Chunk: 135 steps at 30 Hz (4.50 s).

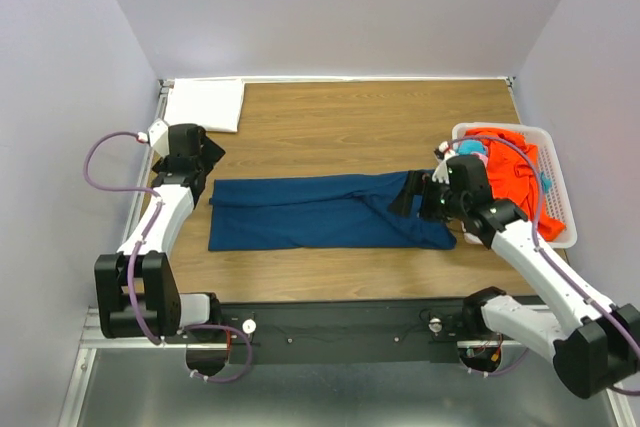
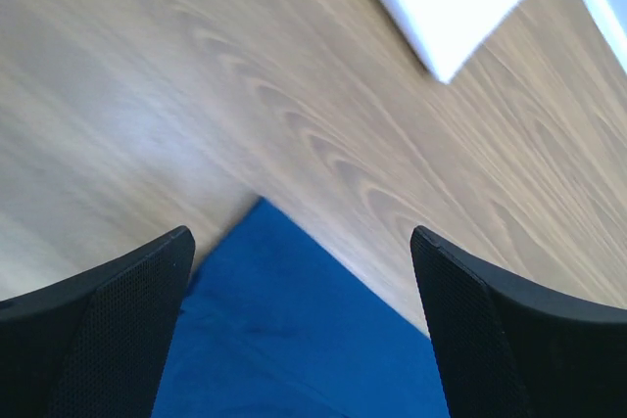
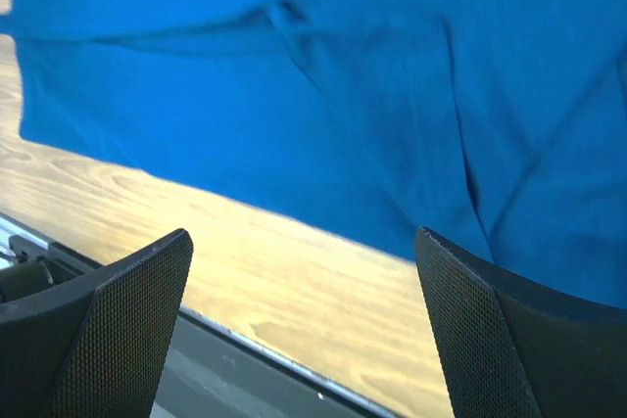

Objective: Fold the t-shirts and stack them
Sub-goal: Fold the tshirt

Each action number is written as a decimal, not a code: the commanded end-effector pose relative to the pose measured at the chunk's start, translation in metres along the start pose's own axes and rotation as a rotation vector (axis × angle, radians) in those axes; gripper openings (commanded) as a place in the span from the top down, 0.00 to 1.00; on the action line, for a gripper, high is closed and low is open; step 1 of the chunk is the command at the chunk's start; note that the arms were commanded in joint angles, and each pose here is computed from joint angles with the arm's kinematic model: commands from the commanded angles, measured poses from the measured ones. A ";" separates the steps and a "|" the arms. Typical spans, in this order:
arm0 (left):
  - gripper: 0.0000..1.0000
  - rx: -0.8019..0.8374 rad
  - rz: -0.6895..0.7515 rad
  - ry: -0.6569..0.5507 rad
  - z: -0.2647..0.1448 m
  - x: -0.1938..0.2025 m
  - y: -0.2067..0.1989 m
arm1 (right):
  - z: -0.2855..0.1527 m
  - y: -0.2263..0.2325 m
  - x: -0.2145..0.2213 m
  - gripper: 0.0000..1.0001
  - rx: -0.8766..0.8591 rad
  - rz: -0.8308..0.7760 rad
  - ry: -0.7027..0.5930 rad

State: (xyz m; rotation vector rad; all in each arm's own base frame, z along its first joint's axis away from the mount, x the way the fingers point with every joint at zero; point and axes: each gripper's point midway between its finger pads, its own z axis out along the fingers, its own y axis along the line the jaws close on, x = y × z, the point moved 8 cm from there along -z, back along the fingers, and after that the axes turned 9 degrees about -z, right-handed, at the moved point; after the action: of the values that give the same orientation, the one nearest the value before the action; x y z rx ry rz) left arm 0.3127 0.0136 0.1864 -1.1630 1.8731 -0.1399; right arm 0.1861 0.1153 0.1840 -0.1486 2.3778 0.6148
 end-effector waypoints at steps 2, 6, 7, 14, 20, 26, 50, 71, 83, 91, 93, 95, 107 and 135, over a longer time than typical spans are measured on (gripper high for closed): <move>0.02 0.176 0.093 0.153 -0.002 0.039 -0.024 | 0.015 0.006 -0.032 0.00 0.000 -0.059 -0.006; 0.02 0.098 0.163 0.225 0.017 0.063 -0.016 | 0.053 -0.003 -0.046 0.00 0.074 -0.043 0.060; 0.02 0.076 0.172 0.234 0.021 0.066 -0.013 | 0.060 -0.003 -0.048 0.00 0.057 -0.052 0.061; 0.02 -0.020 0.226 0.266 0.038 0.083 0.008 | 0.101 -0.012 -0.043 0.00 0.029 -0.066 0.141; 0.02 -0.069 0.240 0.279 0.044 0.091 0.020 | 0.115 -0.017 -0.027 0.00 0.003 -0.071 0.199; 0.02 -0.076 0.242 0.274 0.043 0.090 0.021 | 0.115 -0.008 -0.017 0.00 -0.114 -0.085 0.236; 0.02 -0.073 0.251 0.249 0.039 0.083 0.018 | 0.086 0.027 -0.039 0.00 0.062 -0.193 0.030; 0.02 -0.063 0.251 0.259 0.040 0.085 0.017 | 0.142 -0.015 -0.035 0.34 0.092 -0.007 0.173; 0.02 -0.062 0.250 0.254 0.040 0.083 0.015 | 0.118 0.000 -0.026 0.61 -0.021 0.048 0.174; 0.02 -0.075 0.254 0.241 0.041 0.081 0.016 | 0.107 0.016 -0.001 0.56 -0.121 0.071 0.245; 0.02 -0.076 0.254 0.238 0.040 0.080 0.015 | 0.109 0.023 0.007 0.55 -0.137 0.061 0.264; 0.02 -0.075 0.252 0.233 0.040 0.079 0.014 | 0.112 0.030 0.014 0.55 -0.150 0.053 0.286; 0.02 -0.073 0.251 0.232 0.038 0.078 0.014 | 0.090 0.126 0.018 0.00 -0.361 -0.192 0.242; 0.02 0.187 0.450 0.433 -0.001 0.140 -0.032 | 0.111 -0.048 0.004 0.00 0.331 0.253 0.173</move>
State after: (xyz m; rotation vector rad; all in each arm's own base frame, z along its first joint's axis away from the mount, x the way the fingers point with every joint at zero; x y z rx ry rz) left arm 0.3179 -0.1030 0.1235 -0.6466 2.3611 -0.2439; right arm 0.2342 0.1321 0.1024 0.2580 2.6338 0.4232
